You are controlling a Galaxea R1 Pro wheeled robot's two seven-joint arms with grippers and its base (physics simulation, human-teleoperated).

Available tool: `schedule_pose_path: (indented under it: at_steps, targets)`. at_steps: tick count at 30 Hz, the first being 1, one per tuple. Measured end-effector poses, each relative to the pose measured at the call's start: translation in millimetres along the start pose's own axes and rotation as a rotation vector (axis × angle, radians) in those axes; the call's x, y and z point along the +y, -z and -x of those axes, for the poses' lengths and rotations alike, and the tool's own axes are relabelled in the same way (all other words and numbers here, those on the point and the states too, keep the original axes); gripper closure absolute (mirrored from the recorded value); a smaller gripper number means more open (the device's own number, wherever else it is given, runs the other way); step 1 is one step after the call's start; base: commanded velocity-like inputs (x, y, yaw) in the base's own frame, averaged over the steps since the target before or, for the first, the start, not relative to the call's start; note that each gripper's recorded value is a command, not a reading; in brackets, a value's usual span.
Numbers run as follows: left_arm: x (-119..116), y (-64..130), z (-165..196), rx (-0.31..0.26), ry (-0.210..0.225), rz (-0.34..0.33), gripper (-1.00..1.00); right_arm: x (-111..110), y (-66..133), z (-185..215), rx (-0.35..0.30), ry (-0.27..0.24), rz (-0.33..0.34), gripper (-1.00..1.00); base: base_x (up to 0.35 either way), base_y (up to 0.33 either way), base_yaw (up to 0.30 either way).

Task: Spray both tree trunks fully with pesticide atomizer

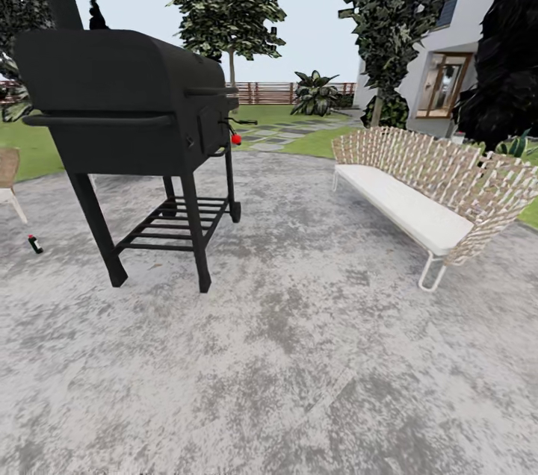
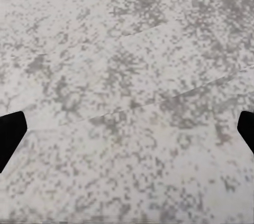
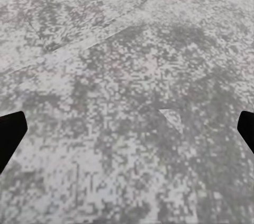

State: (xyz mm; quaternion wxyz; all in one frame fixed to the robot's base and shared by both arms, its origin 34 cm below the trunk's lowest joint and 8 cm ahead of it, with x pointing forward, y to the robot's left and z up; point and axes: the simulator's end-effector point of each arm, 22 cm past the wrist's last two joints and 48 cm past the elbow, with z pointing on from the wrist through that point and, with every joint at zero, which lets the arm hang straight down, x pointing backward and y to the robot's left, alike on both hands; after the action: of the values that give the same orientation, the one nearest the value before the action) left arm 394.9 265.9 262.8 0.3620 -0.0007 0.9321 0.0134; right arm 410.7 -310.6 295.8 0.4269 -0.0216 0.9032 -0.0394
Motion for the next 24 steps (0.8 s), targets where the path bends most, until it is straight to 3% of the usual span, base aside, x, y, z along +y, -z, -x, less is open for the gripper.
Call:
schedule_pose_path:
  at_steps: [24]
  targets:
    - [0.1, 0.1, -0.3, 0.001, 0.001, 0.0, -1.0, 1.2, -0.2, 0.7, -0.001, -0.001, 0.002, -1.0, 0.0, 0.0, 0.28]
